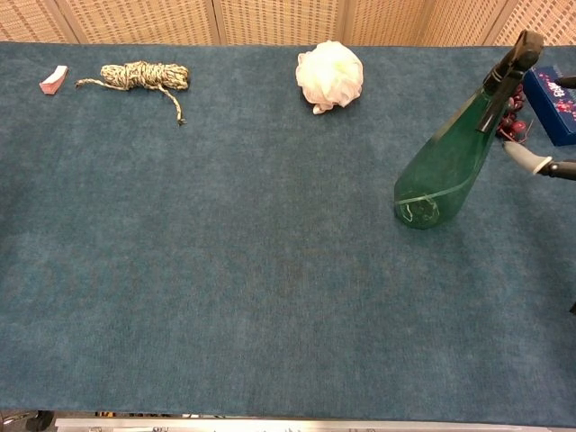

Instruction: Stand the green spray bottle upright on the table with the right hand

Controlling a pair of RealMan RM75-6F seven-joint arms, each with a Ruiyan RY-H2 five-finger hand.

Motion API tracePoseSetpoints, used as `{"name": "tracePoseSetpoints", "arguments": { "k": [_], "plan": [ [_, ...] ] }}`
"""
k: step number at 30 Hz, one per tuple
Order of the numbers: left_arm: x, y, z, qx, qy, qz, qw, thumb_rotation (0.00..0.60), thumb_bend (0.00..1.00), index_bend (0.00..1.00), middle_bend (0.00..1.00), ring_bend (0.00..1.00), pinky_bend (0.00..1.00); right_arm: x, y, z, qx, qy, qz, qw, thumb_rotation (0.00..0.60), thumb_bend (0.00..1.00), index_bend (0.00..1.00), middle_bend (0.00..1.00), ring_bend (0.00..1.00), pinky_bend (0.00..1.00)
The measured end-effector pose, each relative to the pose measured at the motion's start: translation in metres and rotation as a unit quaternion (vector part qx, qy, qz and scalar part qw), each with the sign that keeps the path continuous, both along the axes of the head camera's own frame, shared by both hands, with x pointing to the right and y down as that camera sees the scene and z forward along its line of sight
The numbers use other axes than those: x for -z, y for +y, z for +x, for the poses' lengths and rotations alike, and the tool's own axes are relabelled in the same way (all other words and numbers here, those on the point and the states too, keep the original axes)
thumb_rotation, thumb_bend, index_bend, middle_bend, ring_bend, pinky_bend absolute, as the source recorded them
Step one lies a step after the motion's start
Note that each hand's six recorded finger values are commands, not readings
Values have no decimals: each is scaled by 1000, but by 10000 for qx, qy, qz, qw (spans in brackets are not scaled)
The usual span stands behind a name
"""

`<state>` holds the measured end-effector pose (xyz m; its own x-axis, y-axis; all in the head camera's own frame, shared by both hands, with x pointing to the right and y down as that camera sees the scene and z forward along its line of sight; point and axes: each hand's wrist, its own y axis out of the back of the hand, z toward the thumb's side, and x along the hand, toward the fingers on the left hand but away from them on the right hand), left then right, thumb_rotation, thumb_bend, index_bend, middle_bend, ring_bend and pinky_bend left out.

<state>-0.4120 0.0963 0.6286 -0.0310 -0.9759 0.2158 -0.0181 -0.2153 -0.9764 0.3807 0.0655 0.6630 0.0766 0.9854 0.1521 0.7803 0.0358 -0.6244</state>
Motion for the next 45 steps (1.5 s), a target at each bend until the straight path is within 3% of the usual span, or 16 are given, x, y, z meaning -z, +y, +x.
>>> {"name": "tracePoseSetpoints", "arguments": {
  "k": [13, 19, 25, 26, 32, 41, 45],
  "plan": [
    [0, 0, 0, 0, 4, 1, 10000, 600, 0, 0, 0, 0, 0, 28, 1, 24, -507, 488, 293, 9971, 600, 0, 43, 69, 0, 218],
    [0, 0, 0, 0, 5, 2, 10000, 600, 0, 0, 0, 0, 0, 43, -1, 34, -691, 1477, -10, 9866, 600, 0, 0, 69, 0, 217],
    [0, 0, 0, -2, 6, 3, 10000, 600, 0, 0, 0, 0, 0, 67, -1, 43, -795, 2769, -467, 9565, 600, 0, 0, 69, 0, 216],
    [0, 0, 0, -2, 6, 3, 10000, 600, 0, 0, 0, 0, 0, 73, -1, 46, -796, 3073, -589, 9464, 600, 0, 0, 69, 0, 216],
    [0, 0, 0, -1, 6, 4, 10000, 600, 0, 0, 0, 0, 0, 93, -1, 52, -731, 4000, -944, 9087, 600, 0, 0, 69, 0, 216],
    [0, 0, 0, -1, 6, 7, 10000, 600, 0, 0, 0, 0, 0, 103, 0, 63, -629, 4970, -1419, 8537, 600, 0, 0, 69, 0, 216],
    [0, 0, 0, -1, 5, 5, 10000, 600, 0, 0, 0, 0, 0, 100, 3, 76, -624, 5143, -1794, 8363, 600, 0, 0, 69, 0, 216]
  ]
}}
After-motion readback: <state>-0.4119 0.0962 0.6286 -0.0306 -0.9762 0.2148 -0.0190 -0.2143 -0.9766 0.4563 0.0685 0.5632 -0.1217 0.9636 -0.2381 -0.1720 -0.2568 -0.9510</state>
